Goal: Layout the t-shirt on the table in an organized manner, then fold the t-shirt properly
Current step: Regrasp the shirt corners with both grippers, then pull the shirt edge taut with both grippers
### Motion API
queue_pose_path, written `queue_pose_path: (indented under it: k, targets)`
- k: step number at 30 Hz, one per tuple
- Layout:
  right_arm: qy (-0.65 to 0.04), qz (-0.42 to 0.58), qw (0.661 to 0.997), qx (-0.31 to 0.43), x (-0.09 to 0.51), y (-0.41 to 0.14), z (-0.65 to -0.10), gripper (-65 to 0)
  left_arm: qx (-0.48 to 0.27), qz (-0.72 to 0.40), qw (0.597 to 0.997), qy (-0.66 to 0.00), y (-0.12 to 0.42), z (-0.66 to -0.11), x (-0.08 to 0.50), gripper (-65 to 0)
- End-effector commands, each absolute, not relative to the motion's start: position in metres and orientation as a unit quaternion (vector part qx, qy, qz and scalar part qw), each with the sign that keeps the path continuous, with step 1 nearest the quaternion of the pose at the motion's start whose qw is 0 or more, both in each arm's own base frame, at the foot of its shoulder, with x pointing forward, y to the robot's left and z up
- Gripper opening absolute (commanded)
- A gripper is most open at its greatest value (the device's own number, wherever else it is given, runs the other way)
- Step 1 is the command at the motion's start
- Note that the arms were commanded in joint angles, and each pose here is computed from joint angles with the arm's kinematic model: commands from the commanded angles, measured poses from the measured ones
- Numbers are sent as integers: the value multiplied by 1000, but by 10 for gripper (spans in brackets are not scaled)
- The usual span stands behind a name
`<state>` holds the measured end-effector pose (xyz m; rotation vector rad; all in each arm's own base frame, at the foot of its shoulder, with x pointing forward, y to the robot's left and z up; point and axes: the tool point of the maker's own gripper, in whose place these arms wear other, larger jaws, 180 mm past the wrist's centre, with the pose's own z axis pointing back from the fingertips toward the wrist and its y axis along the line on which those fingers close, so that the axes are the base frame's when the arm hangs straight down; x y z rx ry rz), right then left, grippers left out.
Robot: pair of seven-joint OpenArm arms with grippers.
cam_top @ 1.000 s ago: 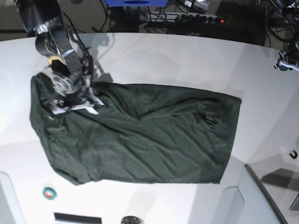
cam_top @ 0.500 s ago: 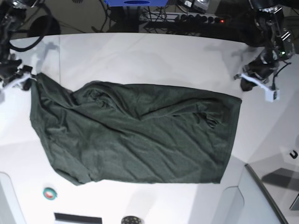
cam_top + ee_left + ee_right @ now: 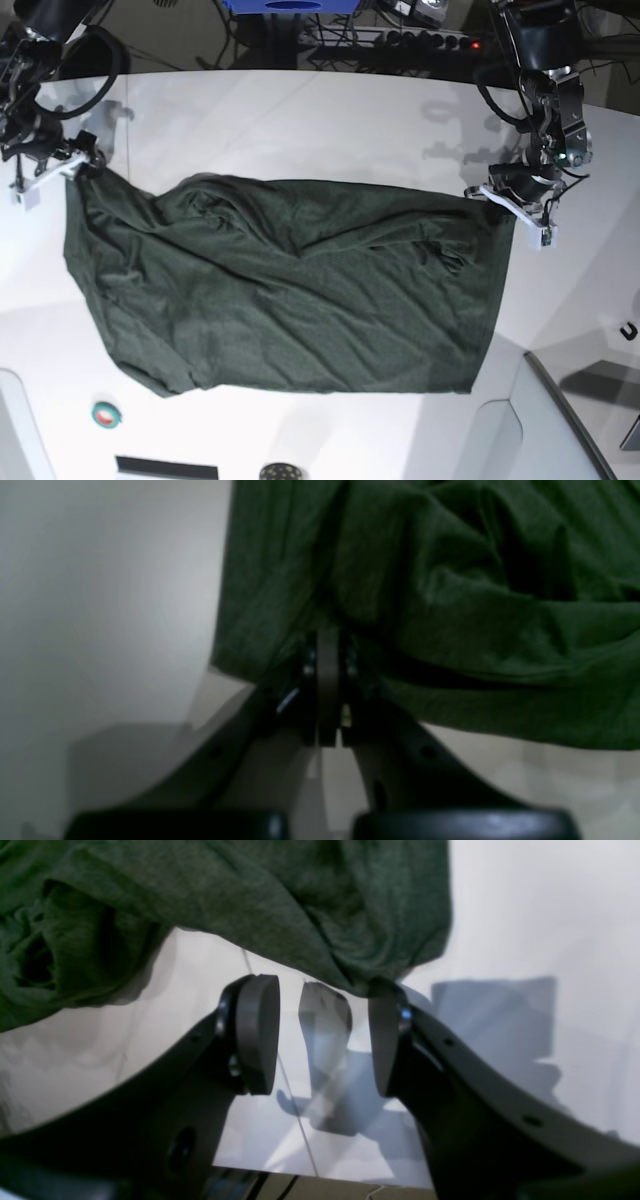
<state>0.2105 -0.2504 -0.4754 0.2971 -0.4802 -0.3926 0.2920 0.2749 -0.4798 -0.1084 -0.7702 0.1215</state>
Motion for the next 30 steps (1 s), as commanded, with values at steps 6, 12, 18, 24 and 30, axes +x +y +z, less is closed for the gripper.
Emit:
queue_pose_path:
  k: [6,12,18,24,30]
  targets:
    - [-273,-192,932,139,224,-261,-464,-426,-46,73,928,-362,294,-493,289,-650]
    - [-263,-195,935,137,221,-268,-470,-515,-33,74,934,-349,311,-496,279,-650]
    - [-255,-198,937,137,215,-269,-475,-329,-22,72,937,-342,321,-497,267,-650]
    - [-259,-214,933,131,211,-279,-473,-323,-14,54,933,-354,320,-486,265,-650]
    - [-288,-225,926,96,206,-305,-453,-320,-12,49,932,-359,320,-482,266,-650]
